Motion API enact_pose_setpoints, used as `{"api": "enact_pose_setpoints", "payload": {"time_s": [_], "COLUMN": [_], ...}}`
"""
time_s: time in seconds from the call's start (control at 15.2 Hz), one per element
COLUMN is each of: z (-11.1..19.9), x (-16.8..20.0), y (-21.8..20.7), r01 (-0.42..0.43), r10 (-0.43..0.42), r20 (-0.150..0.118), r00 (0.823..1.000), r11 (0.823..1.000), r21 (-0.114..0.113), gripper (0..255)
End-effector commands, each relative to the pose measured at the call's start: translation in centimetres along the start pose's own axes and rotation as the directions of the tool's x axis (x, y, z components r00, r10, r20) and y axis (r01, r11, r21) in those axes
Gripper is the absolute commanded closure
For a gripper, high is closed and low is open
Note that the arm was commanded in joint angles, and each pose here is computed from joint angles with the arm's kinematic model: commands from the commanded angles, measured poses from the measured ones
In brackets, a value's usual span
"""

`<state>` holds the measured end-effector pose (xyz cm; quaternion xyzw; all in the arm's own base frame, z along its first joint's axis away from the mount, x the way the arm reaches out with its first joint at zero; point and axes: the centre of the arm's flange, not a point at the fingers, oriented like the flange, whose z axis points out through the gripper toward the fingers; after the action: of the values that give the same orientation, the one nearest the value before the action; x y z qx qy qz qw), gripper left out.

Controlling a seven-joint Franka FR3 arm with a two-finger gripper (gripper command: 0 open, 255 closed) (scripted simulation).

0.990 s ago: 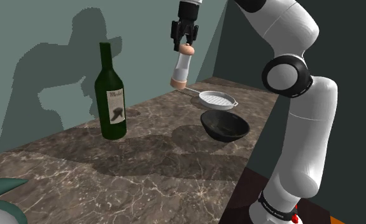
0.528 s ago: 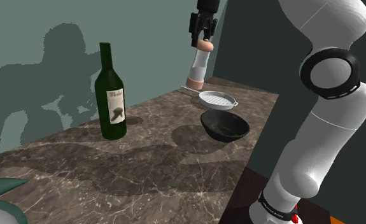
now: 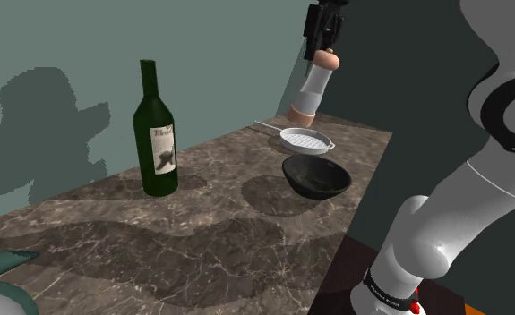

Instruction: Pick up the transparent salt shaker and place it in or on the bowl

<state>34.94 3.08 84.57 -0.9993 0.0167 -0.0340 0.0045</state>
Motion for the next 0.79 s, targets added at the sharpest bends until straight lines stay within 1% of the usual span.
{"api": "enact_pose_setpoints", "payload": {"time_s": [0.0, 0.13, 0.2, 0.73], "z": [-1.0, -1.9, -2.1, 2.1], "x": [-2.5, -5.0, -5.6, -5.9], "y": [0.3, 0.2, 0.2, 0.2], "r01": [-0.001, -0.001, -0.001, -0.001], "r10": [0.001, 0.001, 0.001, 0.001], "r20": [0.002, 0.002, 0.002, 0.002], "r00": [1.0, 1.0, 1.0, 1.0], "r11": [1.0, 1.0, 1.0, 1.0], "r21": [0.0, 0.0, 0.0, 0.0], "gripper": [255, 255, 255, 255]}}
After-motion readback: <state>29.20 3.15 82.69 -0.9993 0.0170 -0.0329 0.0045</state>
